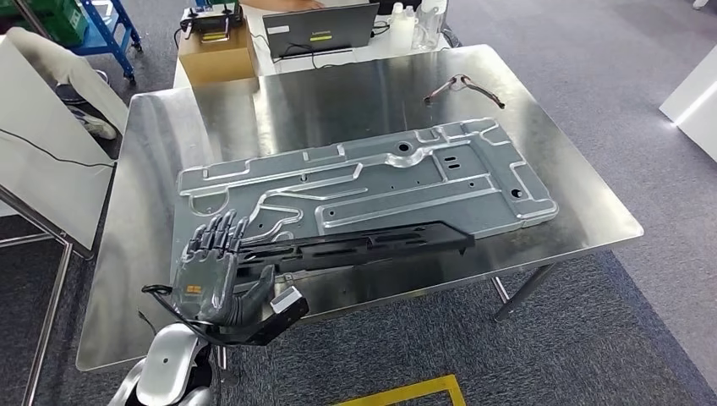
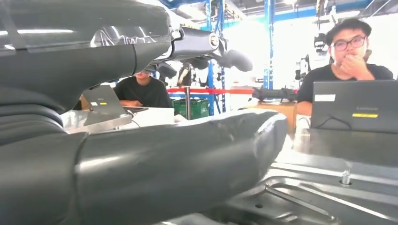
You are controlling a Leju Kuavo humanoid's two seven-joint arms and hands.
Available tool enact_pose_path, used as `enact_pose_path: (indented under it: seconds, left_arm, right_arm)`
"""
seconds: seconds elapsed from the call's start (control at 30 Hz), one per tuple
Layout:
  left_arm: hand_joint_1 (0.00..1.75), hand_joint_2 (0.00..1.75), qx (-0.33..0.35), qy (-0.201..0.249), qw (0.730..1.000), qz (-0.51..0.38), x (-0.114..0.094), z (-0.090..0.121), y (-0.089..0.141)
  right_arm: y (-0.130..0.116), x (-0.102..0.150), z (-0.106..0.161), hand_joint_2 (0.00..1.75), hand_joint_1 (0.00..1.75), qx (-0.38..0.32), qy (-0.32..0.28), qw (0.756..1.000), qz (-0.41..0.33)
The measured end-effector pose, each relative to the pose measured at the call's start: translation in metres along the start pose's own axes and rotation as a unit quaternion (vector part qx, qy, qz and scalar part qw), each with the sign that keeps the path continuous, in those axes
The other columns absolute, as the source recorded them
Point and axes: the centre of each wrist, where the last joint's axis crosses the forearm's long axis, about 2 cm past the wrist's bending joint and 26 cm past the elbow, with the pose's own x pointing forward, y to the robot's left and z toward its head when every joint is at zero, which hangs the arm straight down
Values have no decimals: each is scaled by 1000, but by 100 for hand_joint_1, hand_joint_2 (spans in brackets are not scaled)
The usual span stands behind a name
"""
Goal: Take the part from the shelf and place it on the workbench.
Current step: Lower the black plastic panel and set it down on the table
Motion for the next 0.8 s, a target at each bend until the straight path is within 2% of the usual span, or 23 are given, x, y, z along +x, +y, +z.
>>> enact_pose_path:
  seconds: [0.8]
  left_arm:
    - [0,0,11,-7,1000,10,2,3,-1]
  right_arm:
    - [0,0,2,0,0,2,0,1000,-1]
